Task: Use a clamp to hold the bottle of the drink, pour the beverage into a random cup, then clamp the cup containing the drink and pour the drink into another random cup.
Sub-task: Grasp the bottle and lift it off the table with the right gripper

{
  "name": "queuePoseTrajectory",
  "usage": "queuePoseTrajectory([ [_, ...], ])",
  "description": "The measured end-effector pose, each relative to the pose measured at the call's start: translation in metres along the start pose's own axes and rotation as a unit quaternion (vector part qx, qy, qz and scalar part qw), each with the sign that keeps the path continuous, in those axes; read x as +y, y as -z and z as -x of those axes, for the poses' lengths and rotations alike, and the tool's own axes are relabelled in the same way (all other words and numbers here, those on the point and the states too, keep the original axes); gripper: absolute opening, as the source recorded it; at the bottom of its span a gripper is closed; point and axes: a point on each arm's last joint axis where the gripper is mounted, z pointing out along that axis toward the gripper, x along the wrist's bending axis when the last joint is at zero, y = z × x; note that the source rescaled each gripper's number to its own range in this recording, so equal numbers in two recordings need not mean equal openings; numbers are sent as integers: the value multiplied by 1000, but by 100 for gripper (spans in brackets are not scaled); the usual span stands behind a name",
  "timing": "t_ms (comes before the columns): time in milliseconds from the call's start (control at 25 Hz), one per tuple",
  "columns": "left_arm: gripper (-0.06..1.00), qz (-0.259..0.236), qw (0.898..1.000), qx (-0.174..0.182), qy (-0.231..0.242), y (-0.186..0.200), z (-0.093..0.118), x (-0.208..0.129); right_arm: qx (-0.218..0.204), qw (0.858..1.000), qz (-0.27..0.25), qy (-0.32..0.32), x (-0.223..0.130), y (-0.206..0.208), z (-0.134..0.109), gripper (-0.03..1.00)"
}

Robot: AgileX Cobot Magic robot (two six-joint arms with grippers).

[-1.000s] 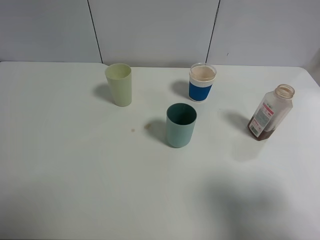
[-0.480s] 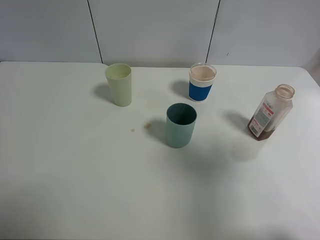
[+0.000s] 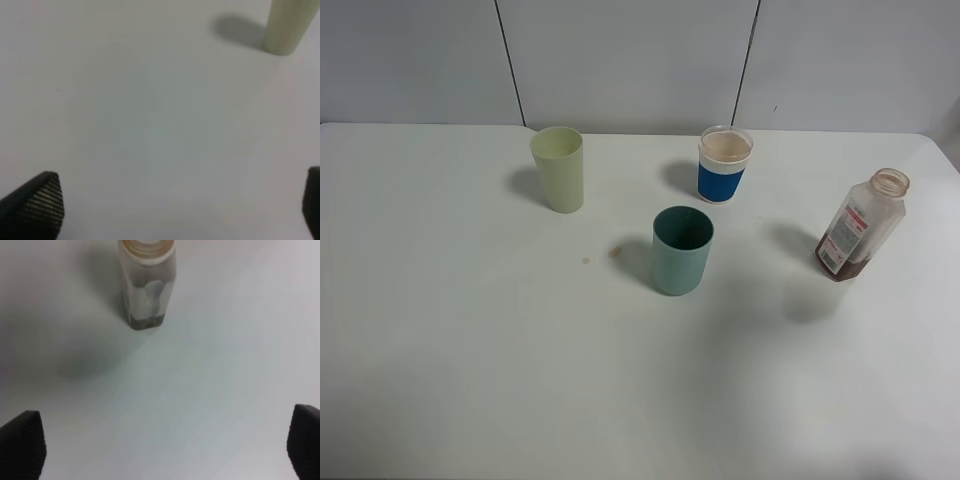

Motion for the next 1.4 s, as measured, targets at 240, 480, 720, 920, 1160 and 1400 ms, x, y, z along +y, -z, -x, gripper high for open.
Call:
queuePoseTrajectory([
  [240,89,0,1000,0,0,0,0,0,-25,999,-36,24,-6,1,5,95],
  [480,89,0,1000,0,0,0,0,0,-71,995,-55,51,-9,2,13,95],
  [720,89,0,1000,0,0,0,0,0,-96,987,-92,92,-25,-13,17,95],
  [920,89,0,1000,0,0,0,0,0,-132,975,-101,147,-30,-20,23,95],
  [1160,89,0,1000,0,0,0,0,0,-198,955,-82,204,-23,-17,34,95],
  [1400,89,0,1000,0,0,0,0,0,-207,949,-26,235,-12,-17,34,95],
])
